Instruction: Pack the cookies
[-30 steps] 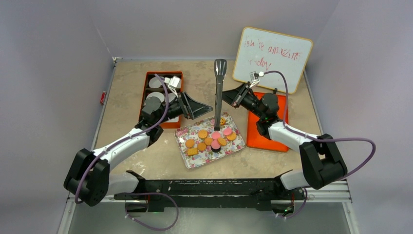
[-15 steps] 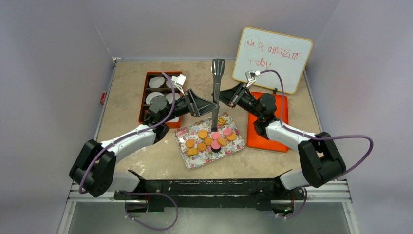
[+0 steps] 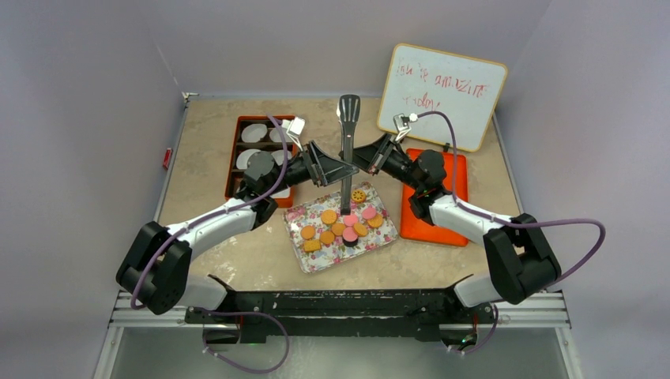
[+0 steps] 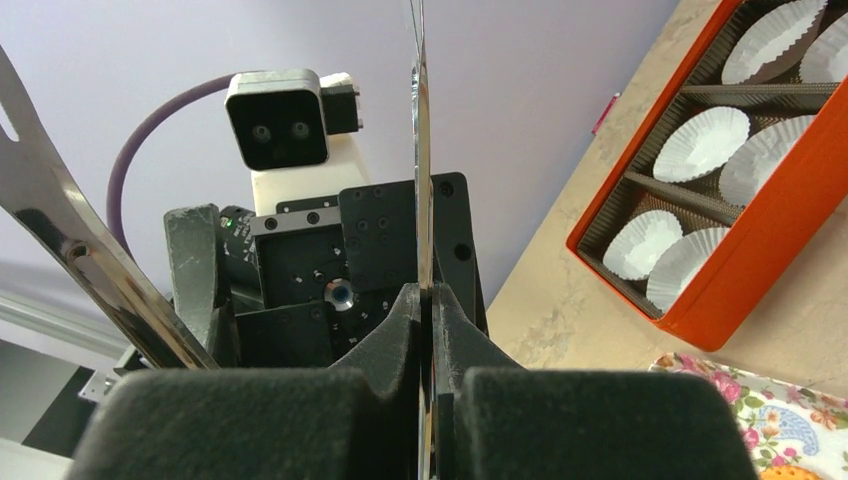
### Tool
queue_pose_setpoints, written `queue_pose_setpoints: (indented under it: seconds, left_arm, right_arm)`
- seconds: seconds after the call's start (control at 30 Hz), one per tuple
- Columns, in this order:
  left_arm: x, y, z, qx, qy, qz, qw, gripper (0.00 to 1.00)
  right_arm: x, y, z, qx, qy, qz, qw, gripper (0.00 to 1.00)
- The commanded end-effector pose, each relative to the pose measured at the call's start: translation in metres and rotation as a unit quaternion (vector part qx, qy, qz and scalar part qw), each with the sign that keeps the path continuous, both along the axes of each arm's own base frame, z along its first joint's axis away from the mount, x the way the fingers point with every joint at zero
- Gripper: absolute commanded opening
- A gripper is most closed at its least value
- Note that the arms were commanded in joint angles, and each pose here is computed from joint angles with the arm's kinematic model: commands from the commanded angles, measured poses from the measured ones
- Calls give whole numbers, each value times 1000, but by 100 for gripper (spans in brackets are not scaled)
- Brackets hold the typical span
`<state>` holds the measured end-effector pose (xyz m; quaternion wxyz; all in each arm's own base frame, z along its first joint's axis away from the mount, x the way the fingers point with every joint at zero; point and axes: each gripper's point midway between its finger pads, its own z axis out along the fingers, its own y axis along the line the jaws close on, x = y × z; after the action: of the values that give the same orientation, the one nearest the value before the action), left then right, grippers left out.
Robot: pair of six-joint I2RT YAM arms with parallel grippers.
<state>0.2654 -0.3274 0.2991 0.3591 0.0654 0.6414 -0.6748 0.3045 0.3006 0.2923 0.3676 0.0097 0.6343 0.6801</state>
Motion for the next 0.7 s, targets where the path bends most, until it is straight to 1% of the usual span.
queue_pose_setpoints:
  seconds: [0.0,0.4,0.67]
  left_arm:
    - [0,-2,28,-28,-40,-2,999,85]
    - [1,-1,23,-25,-37,3,999,81]
    - [-5,-1,24,-25,-49,1,999,82]
  right_arm:
    - [-4,5,29,19,-39,11,999,0]
    - [-2,5,24,3,-31,-8,999,0]
    - [1,-1,19,-15,-22,-36,999,0]
